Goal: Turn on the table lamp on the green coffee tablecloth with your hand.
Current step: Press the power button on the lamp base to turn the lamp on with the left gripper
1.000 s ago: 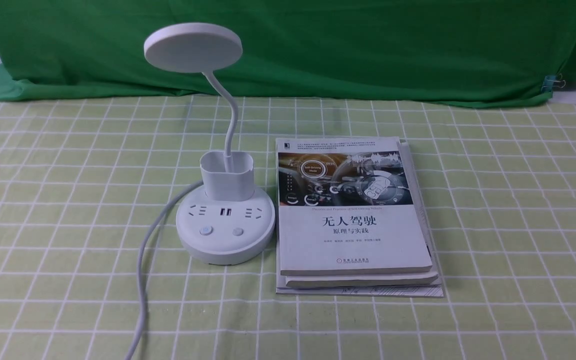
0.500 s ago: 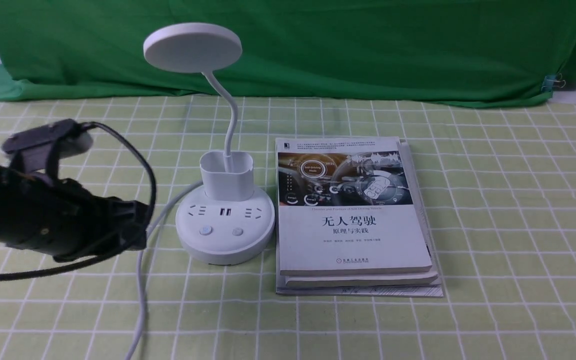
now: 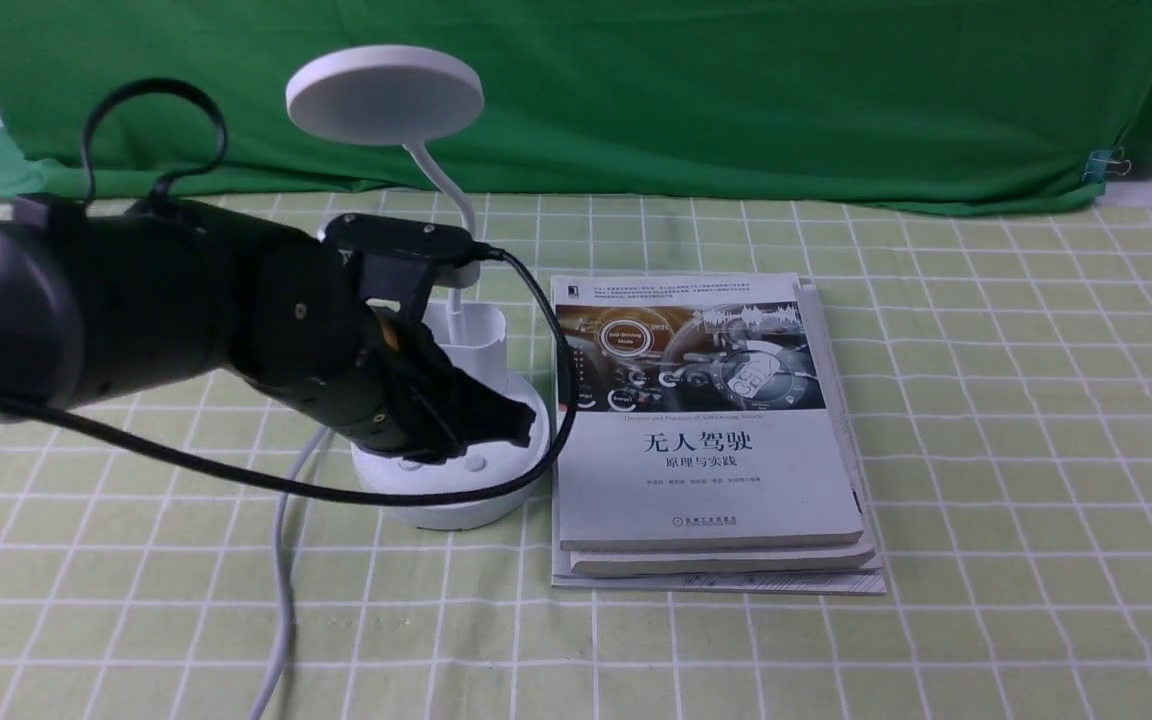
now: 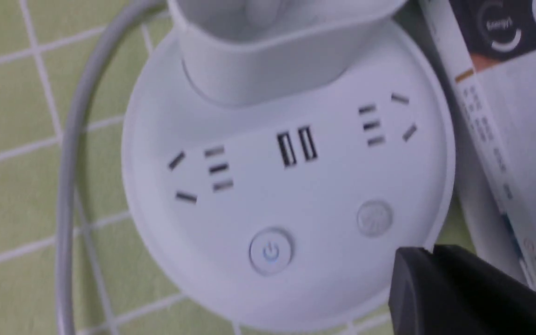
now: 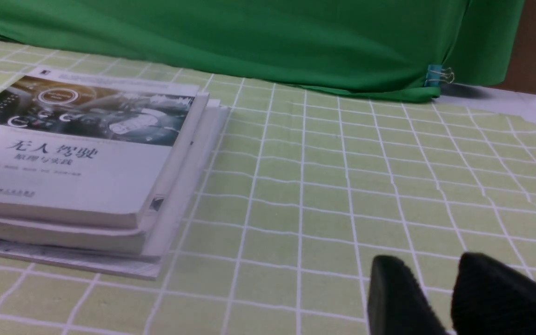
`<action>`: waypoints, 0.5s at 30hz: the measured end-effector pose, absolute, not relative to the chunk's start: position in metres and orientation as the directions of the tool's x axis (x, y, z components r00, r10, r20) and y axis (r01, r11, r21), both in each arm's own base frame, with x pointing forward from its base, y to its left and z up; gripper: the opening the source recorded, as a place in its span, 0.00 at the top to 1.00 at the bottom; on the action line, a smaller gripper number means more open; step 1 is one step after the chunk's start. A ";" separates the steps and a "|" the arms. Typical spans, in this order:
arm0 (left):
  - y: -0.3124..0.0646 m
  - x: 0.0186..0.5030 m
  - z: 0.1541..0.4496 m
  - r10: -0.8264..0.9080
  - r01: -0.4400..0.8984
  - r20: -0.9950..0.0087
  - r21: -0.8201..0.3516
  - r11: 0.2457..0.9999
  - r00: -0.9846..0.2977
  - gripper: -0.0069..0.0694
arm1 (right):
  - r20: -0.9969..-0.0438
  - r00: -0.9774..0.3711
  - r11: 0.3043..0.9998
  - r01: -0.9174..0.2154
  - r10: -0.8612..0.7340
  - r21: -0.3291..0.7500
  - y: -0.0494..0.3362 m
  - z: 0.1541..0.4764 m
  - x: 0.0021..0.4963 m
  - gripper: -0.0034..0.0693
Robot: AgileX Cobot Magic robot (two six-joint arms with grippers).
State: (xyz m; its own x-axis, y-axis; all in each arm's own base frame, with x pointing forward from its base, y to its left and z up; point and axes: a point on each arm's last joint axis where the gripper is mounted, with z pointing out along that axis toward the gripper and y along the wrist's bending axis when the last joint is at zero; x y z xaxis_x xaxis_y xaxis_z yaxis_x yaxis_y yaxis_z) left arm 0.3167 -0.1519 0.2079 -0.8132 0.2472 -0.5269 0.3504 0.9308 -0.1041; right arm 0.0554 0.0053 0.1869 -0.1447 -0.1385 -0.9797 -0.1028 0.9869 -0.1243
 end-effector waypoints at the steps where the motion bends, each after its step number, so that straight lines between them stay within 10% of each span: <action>1: -0.153 0.319 0.204 0.245 0.351 -0.536 -0.103 0.931 -0.808 0.90 | -0.980 -0.145 0.987 -0.103 -0.138 -0.124 0.005 0.187 0.055 0.62; 15: -0.158 0.330 0.174 0.256 0.353 -0.520 -0.096 0.931 -0.815 0.90 | -0.980 -0.145 0.987 -0.103 -0.138 -0.124 0.005 0.187 0.055 0.62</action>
State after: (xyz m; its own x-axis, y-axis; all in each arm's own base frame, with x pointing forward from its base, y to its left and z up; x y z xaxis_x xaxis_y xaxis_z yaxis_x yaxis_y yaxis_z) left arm 0.3296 -0.1584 0.1744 -0.8150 0.2557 -0.5200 0.3532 0.9306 -0.0960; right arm 0.0554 0.0053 0.1869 -0.1447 -0.1385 -0.9797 -0.1028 0.9869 -0.1243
